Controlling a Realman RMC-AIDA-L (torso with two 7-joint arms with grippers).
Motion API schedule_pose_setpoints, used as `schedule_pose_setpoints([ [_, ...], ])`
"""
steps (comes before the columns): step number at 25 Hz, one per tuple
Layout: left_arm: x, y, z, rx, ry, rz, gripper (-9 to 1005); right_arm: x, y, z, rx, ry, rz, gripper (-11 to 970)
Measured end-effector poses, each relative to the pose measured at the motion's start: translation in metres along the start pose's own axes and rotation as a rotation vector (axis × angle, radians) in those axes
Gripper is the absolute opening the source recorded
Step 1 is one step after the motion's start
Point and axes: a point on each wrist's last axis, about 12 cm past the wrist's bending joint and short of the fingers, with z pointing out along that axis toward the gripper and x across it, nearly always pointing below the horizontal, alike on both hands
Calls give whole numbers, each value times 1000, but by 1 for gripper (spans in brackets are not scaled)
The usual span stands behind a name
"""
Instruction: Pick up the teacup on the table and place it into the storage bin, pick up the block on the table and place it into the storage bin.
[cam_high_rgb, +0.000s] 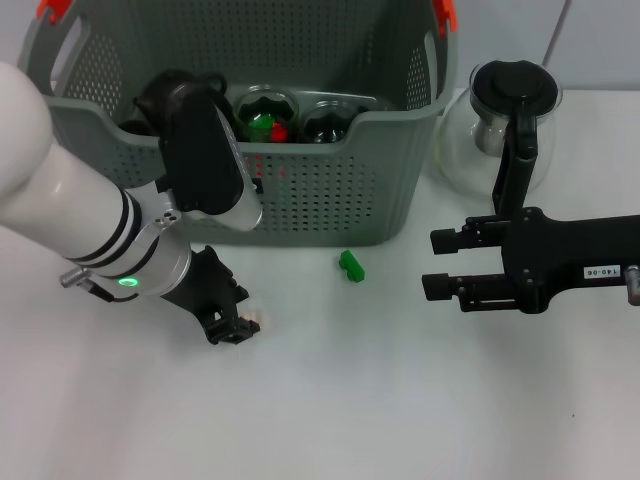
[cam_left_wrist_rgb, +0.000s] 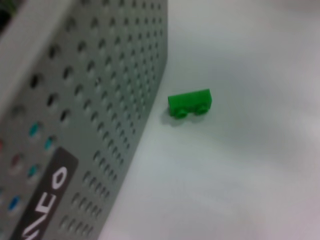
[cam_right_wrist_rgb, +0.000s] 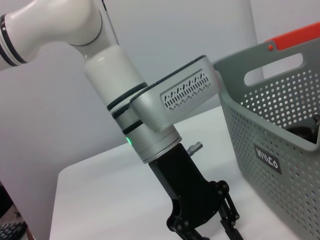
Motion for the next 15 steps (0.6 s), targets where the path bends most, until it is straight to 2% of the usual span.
schedule_pose_setpoints([
  [15,-2,2,-7,7,-10,-13,190,-2,-1,1,2,1,-6,676],
])
